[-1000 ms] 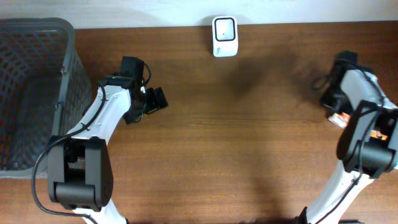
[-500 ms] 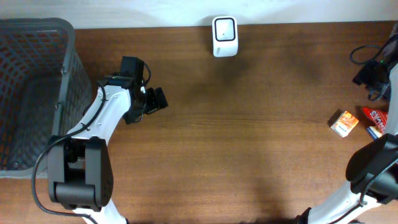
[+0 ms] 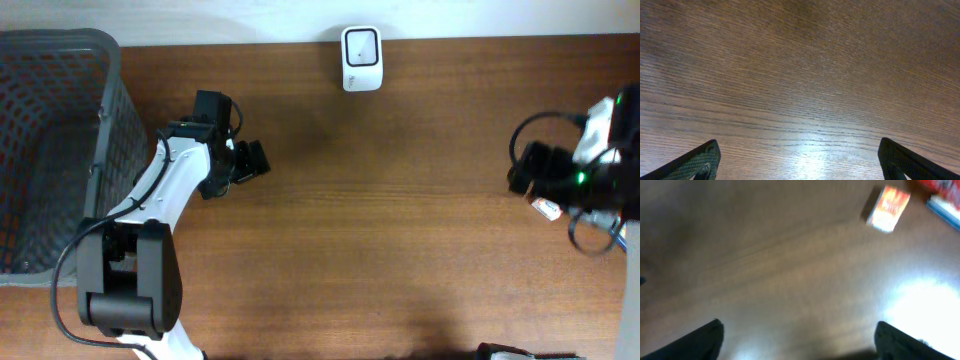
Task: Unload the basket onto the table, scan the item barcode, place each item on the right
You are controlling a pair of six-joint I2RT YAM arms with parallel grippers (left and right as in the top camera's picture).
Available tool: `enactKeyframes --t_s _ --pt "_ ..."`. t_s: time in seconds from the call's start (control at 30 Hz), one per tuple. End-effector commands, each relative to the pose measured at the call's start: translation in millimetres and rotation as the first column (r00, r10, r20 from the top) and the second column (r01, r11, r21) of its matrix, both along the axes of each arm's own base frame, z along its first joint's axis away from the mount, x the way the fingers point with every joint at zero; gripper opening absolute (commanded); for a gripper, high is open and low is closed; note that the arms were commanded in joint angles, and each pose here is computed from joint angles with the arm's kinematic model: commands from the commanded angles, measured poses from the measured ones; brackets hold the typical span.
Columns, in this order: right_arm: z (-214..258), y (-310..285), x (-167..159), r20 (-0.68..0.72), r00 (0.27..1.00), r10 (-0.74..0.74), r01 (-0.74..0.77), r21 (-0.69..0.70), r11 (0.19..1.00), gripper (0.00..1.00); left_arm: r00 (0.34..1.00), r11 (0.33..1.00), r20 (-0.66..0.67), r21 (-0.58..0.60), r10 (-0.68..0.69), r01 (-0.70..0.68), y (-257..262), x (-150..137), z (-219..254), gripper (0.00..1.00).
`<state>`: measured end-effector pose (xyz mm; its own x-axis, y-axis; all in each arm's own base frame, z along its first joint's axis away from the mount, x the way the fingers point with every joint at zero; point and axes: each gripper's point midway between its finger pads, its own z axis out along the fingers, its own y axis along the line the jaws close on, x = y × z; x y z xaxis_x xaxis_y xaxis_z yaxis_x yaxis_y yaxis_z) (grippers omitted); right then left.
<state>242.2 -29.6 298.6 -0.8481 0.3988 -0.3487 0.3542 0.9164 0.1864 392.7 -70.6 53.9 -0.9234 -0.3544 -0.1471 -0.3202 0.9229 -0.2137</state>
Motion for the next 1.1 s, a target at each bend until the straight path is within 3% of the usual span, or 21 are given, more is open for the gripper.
enactKeyframes --t_s 0.0,0.37,0.47,0.6,0.77,0.83,0.93,1.07 --pt "9.6 13.5 -40.9 0.005 1.000 0.025 -0.025 0.011 1.000 0.99 1.000 1.000 0.029 0.000 -0.012 0.012 -0.1 4.0 9.5 0.99" --pt "7.5 26.6 -42.3 0.012 0.998 0.055 -0.056 0.079 0.995 0.99 1.000 1.000 0.029 0.000 -0.012 0.012 -0.1 4.0 9.5 0.99" --pt "8.8 40.5 -50.4 0.051 0.986 0.160 -0.164 0.103 0.981 0.99 1.000 1.000 0.029 0.000 -0.012 0.012 -0.1 4.0 9.5 0.99" --pt "-28.4 44.2 -67.8 -0.002 0.987 0.160 -0.158 0.125 0.980 0.99 1.000 1.000 0.029 0.000 -0.012 0.012 -0.1 4.0 9.5 0.99" --pt "-67.3 45.3 -66.4 0.207 0.964 0.167 -0.182 0.053 0.982 0.99 1.000 1.000 0.029 0.000 -0.012 0.012 -0.1 4.0 9.5 0.99" --pt "-76.0 49.1 -62.1 0.351 0.915 0.201 -0.212 -0.007 0.977 0.99 1.000 1.000 0.029 0.000 -0.012 0.012 -0.1 4.0 9.5 0.99" --pt "-72.4 62.2 -55.7 0.582 0.756 0.299 -0.278 -0.127 0.952 0.99 1.000 1.000 0.029 0.000 -0.012 0.012 -0.1 4.0 9.5 0.99" --pt "-76.7 62.2 -55.7 0.736 0.601 0.312 -0.239 -0.208 0.949 0.99 1.000 1.000 0.029 0.000 -0.012 0.012 -0.1 4.0 9.5 0.99"
